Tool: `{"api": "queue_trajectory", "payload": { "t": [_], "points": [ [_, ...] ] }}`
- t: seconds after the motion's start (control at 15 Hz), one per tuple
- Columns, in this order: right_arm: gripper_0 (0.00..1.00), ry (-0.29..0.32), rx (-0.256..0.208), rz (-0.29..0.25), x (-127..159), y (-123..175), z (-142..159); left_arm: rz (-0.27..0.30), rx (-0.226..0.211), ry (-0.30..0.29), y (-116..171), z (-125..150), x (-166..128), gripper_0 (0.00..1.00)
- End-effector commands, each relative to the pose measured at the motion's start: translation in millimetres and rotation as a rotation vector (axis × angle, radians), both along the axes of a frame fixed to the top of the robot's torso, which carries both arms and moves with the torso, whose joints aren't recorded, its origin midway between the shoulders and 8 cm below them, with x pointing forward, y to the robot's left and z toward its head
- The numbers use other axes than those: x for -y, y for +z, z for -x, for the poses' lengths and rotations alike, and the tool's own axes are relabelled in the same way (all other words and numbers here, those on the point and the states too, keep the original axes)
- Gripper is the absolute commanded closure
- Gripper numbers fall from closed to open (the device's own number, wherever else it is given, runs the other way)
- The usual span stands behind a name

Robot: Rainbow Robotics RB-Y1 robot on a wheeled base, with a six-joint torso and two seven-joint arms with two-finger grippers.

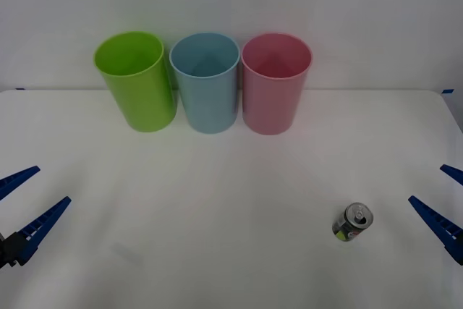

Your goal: Grasp the object on the table and drop it into the matching bin: aluminum can to the light blue bin, PET bottle to the pink bin.

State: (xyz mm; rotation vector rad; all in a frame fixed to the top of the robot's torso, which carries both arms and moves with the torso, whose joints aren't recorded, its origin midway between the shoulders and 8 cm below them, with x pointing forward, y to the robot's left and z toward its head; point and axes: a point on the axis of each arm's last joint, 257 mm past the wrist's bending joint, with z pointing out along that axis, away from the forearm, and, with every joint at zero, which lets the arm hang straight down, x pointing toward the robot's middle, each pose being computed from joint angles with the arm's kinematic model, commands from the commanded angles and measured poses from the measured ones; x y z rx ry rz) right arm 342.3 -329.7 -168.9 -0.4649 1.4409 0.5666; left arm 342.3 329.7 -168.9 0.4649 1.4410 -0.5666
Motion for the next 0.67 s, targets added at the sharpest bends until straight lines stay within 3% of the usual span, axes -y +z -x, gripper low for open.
{"api": "queue_trajectory", "payload": {
  "t": [0.07,0.2,0.67],
  "points": [
    [0.00,0.000,0.000,0.000,0.0,0.0,0.0,0.000,0.000,0.000,0.0,0.0,0.0,0.00],
    [0.00,-0.017,-0.017,-0.018,2.7,-8.6,-1.3,0.000,0.000,0.000,0.0,0.0,0.0,0.00],
    [0.00,0.017,-0.055,0.035,5.0,-19.1,11.2,0.000,0.000,0.000,0.0,0.0,0.0,0.00]
  ]
}}
